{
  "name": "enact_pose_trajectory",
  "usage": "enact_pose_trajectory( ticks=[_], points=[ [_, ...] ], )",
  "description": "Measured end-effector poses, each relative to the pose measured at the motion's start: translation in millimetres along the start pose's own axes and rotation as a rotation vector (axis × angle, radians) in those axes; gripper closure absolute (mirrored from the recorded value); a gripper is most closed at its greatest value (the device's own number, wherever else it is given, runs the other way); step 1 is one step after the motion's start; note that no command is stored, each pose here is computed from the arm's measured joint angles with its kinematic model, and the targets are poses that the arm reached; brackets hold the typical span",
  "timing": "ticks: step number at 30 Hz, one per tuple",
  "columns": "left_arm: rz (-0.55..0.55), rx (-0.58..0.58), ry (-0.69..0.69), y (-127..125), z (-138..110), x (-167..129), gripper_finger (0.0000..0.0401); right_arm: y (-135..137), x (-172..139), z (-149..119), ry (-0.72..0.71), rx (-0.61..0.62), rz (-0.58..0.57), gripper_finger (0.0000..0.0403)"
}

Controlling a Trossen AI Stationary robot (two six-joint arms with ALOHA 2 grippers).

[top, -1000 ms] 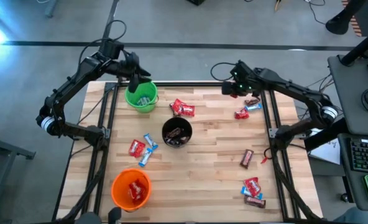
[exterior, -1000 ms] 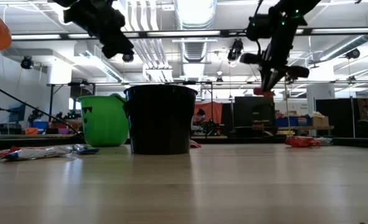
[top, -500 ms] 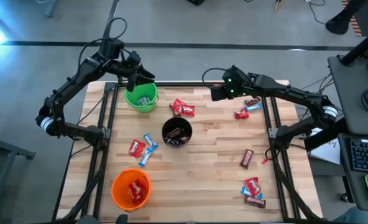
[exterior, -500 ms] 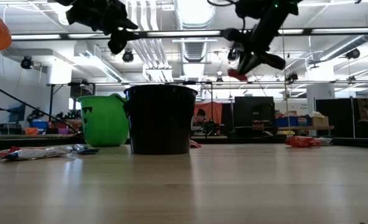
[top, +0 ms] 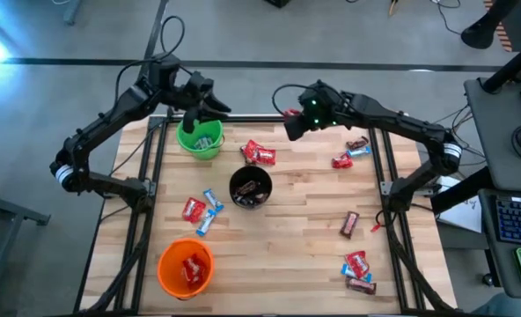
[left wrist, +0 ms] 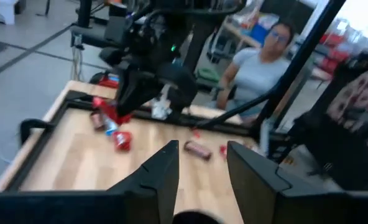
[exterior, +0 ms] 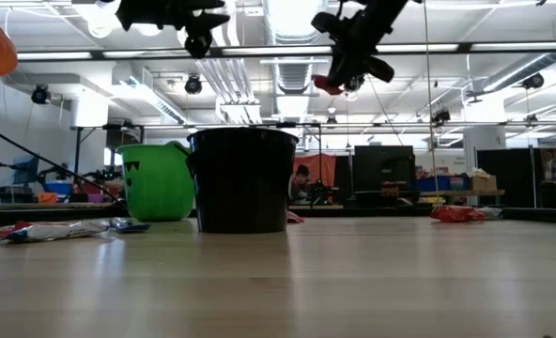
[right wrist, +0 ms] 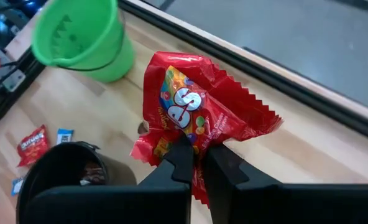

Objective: Sort candy
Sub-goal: Put the red candy pack into the orange bucket

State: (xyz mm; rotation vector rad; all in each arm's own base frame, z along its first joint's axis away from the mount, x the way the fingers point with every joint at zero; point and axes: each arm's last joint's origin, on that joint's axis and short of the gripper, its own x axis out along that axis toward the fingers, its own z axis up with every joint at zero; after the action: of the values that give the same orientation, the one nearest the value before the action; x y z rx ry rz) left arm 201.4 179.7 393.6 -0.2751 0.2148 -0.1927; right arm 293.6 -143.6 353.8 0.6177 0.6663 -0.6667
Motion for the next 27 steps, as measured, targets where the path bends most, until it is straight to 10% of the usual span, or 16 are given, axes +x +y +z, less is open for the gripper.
enact_pose_trajectory(
  ticks=[16, 27],
  points=[
    [0.136, -0.179, -0.013, 33.3, -6.7, 20.6, 0.0239, 38.4, -7.8, 27.5, -0.066, -0.209, 0.17, 0.0391],
    [0.003, -0.314, -0.07, 63.8, -9.5, 44.6, 0.0209, 61.7, 11.9, 55.6, -0.04, -0.283, 0.178, 0.0391]
  ],
)
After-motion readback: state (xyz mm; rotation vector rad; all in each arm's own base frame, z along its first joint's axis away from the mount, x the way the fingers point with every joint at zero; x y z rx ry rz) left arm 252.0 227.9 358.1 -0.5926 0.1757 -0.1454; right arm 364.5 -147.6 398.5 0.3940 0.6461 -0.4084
